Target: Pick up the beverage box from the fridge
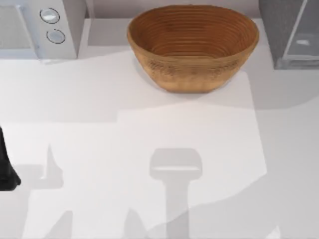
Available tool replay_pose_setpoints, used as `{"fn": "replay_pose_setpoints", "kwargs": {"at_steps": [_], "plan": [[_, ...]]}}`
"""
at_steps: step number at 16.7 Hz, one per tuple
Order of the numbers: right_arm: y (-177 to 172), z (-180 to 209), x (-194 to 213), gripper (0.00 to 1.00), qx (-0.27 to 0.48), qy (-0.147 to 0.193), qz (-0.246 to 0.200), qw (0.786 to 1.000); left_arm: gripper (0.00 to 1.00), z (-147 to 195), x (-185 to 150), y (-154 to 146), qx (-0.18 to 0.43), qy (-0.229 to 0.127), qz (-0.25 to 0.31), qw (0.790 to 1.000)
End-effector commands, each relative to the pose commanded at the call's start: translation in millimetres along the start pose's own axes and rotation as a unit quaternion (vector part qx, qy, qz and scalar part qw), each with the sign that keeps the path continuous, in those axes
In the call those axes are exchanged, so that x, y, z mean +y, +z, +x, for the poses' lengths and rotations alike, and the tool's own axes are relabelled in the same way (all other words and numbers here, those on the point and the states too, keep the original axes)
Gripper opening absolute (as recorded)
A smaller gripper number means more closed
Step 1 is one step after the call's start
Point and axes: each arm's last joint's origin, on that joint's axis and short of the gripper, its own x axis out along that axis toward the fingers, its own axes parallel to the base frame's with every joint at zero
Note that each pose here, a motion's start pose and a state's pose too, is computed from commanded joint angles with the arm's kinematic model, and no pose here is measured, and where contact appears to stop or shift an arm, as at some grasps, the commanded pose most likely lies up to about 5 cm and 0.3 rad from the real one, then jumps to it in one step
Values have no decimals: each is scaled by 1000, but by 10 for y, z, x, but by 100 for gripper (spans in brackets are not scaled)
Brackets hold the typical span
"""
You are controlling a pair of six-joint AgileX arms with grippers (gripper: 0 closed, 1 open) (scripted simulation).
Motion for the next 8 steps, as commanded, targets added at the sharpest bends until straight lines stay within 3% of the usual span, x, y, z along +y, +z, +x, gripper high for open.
{"fn": "replay_pose_setpoints", "kwargs": {"at_steps": [4,8], "plan": [[88,-250,-38,0,-15,0,-3,1000,100,0,0,0,0,0,0,1000],[-72,-746,7,0,17,-1,5,1000,100,0,0,0,0,0,0,1000]]}}
